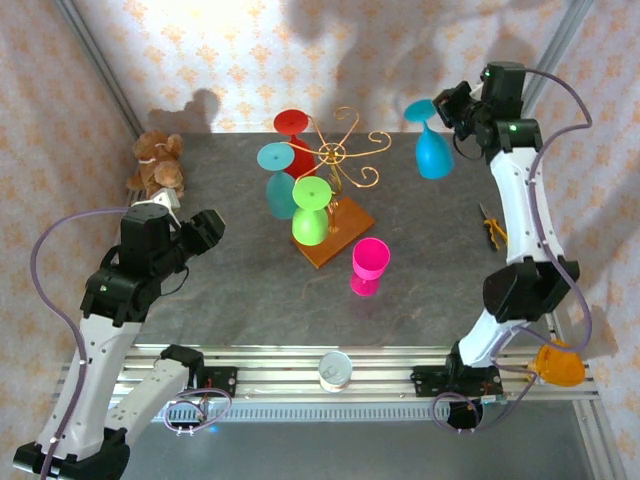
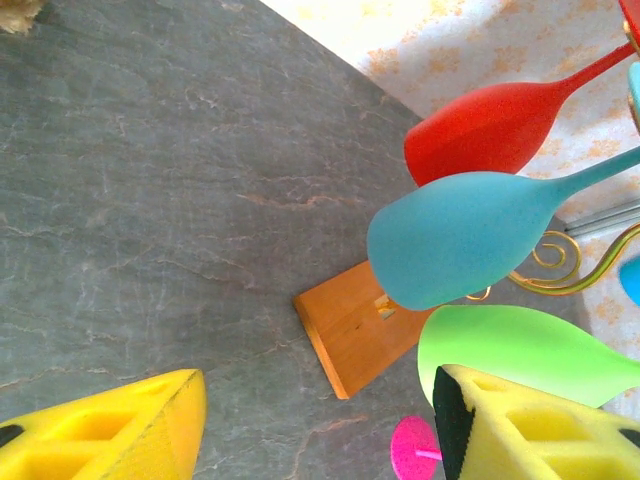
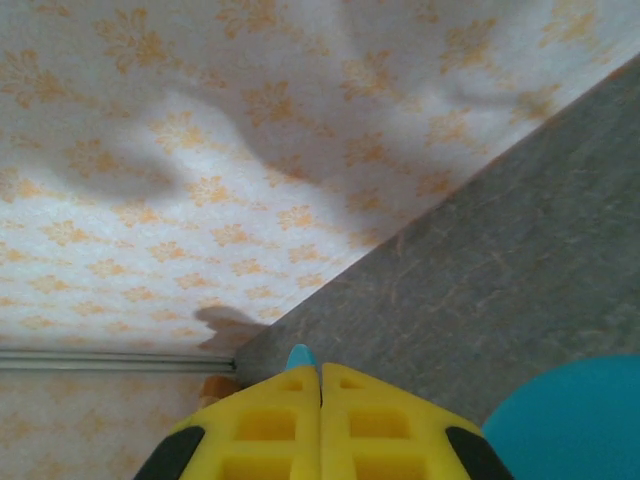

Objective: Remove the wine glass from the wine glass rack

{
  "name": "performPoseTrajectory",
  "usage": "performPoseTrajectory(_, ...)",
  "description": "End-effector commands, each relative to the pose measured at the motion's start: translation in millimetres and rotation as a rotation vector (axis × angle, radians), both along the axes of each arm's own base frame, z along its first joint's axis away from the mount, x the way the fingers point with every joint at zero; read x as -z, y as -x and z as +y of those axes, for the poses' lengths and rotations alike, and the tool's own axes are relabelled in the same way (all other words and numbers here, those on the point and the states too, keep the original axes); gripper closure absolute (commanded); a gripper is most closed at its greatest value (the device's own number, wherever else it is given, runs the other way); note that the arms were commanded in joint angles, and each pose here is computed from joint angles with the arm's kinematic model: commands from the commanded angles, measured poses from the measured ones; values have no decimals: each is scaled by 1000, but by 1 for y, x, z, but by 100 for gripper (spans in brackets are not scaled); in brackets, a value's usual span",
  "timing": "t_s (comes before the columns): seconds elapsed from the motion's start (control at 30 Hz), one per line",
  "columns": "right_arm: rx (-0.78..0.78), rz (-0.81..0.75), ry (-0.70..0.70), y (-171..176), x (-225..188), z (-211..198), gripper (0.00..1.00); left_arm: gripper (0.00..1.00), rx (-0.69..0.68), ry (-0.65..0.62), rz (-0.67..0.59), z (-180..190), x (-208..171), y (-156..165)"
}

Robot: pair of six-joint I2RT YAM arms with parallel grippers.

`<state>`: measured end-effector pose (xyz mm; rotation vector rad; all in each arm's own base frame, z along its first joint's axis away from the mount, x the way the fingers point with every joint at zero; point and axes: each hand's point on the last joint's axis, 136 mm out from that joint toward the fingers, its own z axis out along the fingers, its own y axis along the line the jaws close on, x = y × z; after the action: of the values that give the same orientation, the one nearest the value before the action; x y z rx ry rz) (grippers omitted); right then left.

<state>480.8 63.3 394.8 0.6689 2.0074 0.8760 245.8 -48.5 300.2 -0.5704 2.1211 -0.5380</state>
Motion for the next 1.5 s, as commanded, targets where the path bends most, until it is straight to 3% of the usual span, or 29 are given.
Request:
performPoseTrajectory(0.0, 12, -58, 85, 47, -26, -10, 100, 38, -16, -59, -1, 10, -5, 11)
performPoseTrajectory(0.5, -283, 4, 184, 216, -9, 36, 100, 37, 37, -56, 58, 5, 13, 29)
performPoseTrajectory(0.77, -422, -41, 138, 288, -9, 58, 100, 38, 36, -66, 128, 8, 29, 44)
performPoseTrajectory(1.17, -567, -48, 80, 316, 9, 84, 100, 39, 7, -40, 192, 13, 55, 72)
performPoseTrajectory(1.47, -711, -72, 150, 319, 2, 129, 100, 38, -10, -24, 209, 16, 68, 86)
